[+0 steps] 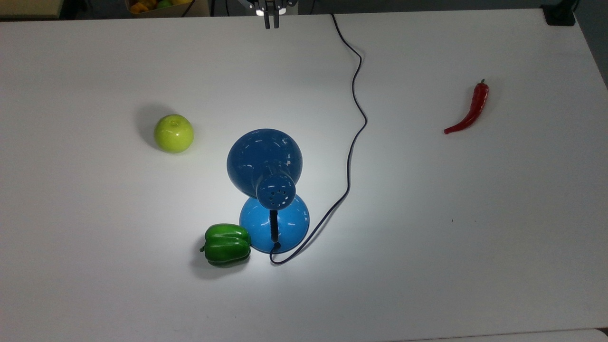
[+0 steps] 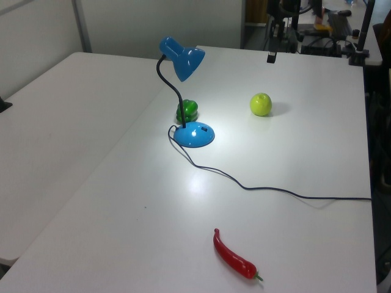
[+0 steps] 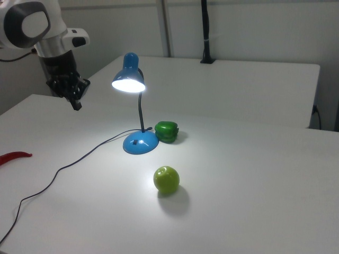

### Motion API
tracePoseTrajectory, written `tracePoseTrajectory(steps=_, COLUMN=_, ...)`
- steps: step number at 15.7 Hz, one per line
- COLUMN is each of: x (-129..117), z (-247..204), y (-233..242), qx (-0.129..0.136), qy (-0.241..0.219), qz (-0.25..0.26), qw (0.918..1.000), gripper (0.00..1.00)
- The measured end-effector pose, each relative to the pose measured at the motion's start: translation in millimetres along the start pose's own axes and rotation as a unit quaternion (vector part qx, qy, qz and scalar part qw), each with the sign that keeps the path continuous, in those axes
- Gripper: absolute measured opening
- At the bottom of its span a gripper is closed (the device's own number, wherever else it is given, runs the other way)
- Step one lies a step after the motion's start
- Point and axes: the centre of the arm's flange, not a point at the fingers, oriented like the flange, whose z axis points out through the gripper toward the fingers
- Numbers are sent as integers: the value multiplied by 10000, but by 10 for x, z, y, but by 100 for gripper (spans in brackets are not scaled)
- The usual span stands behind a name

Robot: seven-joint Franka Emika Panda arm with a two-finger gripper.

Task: Turn off lamp
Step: 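Move the gripper from rest toward the blue lamp base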

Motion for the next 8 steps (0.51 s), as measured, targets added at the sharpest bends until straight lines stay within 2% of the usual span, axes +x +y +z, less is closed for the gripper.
tracePoseTrajectory(steps=1, x=1, z=3, y=-1, qx=2, qy=-3, qz=-1, qw=10000, gripper=1)
tracePoseTrajectory(steps=8, x=37, z=100, y=-41, qx=8, qy=-86, qz=-37, qw=10000, gripper=1)
